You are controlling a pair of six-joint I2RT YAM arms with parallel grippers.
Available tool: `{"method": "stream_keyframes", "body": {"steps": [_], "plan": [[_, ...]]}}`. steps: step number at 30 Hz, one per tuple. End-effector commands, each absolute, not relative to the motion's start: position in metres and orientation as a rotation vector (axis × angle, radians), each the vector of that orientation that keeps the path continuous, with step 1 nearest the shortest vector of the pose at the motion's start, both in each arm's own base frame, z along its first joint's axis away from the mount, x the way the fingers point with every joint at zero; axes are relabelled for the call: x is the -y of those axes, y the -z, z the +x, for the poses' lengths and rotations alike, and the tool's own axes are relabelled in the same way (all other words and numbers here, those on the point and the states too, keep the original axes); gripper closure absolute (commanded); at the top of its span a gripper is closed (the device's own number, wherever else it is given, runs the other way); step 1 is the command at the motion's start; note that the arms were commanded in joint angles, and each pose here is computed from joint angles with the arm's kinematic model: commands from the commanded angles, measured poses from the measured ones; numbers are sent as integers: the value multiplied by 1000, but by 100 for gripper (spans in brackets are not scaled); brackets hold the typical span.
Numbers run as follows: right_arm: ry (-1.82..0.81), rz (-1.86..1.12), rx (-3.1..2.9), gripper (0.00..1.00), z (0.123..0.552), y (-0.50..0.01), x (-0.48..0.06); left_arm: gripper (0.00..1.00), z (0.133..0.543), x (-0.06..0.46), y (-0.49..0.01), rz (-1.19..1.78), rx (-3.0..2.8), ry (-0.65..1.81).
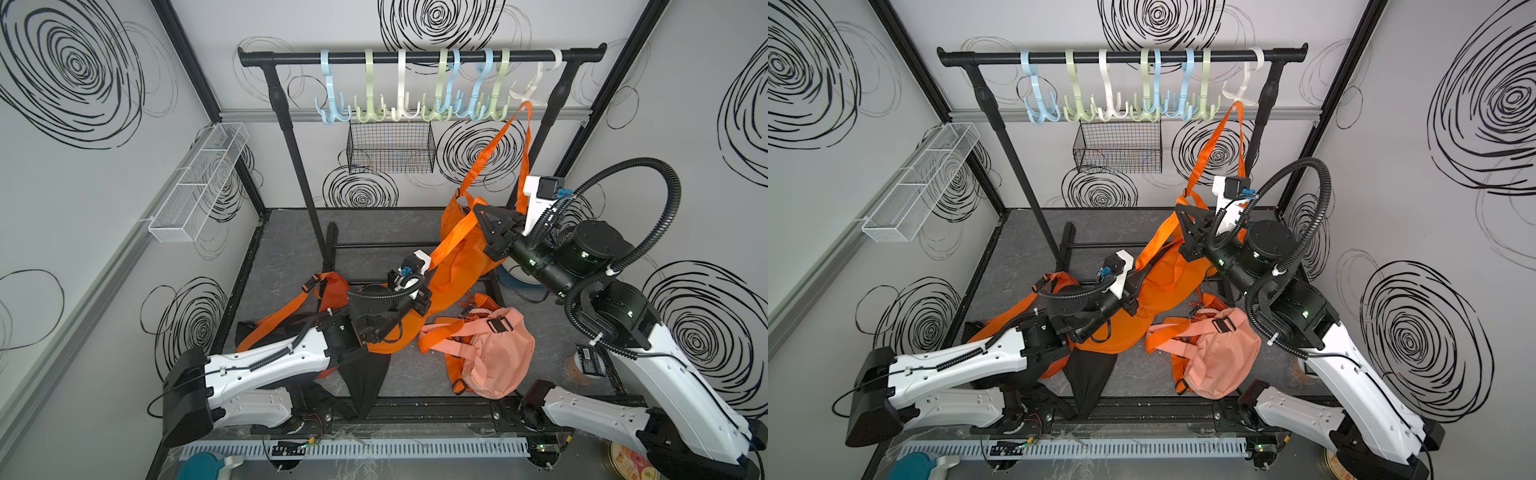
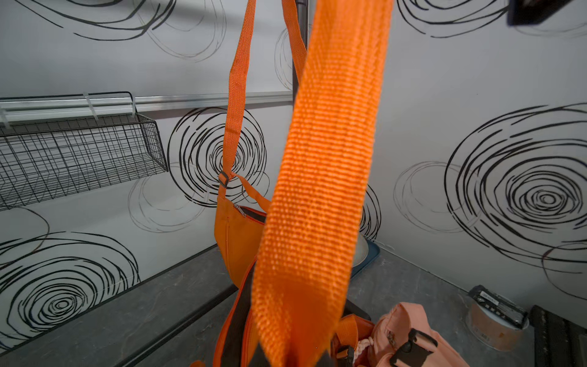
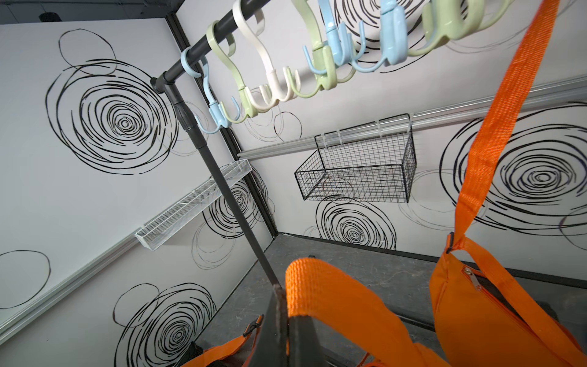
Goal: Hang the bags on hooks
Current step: Pick up the bag from the bag, then hang the bag on the hook.
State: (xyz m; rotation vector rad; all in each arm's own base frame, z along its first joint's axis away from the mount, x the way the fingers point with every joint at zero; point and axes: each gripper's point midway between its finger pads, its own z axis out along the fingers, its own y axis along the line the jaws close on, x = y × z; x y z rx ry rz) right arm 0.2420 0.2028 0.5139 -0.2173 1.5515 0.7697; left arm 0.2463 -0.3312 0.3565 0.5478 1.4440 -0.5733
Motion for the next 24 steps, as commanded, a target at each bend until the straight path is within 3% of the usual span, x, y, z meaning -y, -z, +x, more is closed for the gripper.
{"method": "stream_keyframes", "body": {"steps": [1, 9, 16, 24], "plan": [[-718, -181, -1472, 100, 240, -540, -187, 99, 250, 329, -379, 526, -1398, 585], [-513, -119, -1414, 100, 264, -566, -152, 100, 273, 354, -430, 581, -1358, 648], [-584, -69, -1342, 100, 307, -617, -117, 100, 311, 386, -495, 601, -1350, 681], [-639, -102, -1247, 100, 339, -671, -118, 100, 352, 405, -538, 548, -1333, 779]]}}
